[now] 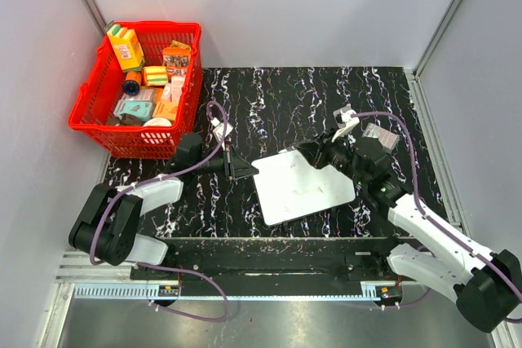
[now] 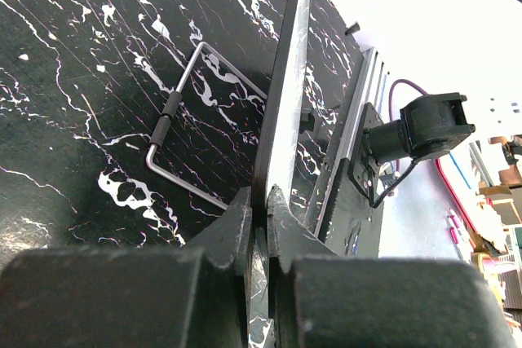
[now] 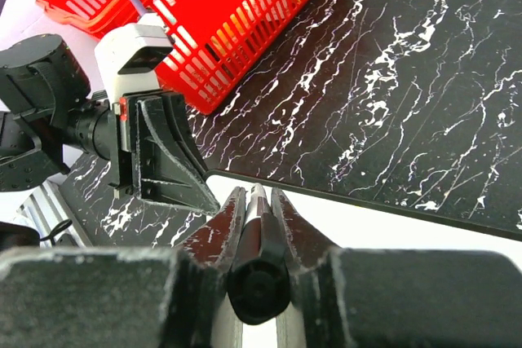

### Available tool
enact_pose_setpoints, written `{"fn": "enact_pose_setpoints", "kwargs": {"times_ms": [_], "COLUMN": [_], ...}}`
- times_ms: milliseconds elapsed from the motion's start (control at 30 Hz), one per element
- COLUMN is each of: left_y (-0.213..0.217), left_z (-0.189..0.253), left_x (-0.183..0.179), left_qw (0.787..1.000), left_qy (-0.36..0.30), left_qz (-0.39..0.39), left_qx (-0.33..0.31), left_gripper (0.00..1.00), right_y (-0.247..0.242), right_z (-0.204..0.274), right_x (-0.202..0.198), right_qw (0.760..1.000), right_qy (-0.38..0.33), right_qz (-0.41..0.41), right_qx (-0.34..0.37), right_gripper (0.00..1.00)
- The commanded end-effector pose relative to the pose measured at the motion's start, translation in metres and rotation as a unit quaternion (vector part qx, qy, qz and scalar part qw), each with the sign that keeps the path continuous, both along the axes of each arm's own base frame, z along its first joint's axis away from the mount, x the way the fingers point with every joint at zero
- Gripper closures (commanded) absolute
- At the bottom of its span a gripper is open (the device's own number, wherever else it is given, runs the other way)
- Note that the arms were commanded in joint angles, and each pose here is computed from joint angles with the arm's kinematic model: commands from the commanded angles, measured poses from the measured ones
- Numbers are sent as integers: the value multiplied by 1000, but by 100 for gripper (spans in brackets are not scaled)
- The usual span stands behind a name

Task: Write a sentence on the whiteboard
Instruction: Write on the whiteboard at the whiteboard stand.

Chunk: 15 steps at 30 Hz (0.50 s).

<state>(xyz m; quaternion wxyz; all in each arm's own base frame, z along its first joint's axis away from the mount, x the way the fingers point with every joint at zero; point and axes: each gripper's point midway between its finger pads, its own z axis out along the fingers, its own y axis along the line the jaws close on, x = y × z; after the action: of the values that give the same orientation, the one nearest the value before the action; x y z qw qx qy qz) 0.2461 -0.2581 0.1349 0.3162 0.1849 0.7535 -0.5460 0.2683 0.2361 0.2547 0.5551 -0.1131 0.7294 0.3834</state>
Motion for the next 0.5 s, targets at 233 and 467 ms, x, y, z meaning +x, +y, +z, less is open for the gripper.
{"fn": "enact_pose_setpoints", "kwargs": {"times_ms": [233,467], "left_y": [9,15], "left_z": [-19,-21], "left_x": [8,9], "left_qw": [998,997], "left_qy": [-40,-49], "left_qz": [28,44], "left_qx": [35,47], "left_gripper": [100,100], "right_y": [12,23], "right_z": [11,15], "right_x": [-19,-32], "right_qw": [996,993], "right_qy": [-65,-95], "right_qz": [55,72], "right_qx": [-5,-7], "right_gripper": [100,100]}}
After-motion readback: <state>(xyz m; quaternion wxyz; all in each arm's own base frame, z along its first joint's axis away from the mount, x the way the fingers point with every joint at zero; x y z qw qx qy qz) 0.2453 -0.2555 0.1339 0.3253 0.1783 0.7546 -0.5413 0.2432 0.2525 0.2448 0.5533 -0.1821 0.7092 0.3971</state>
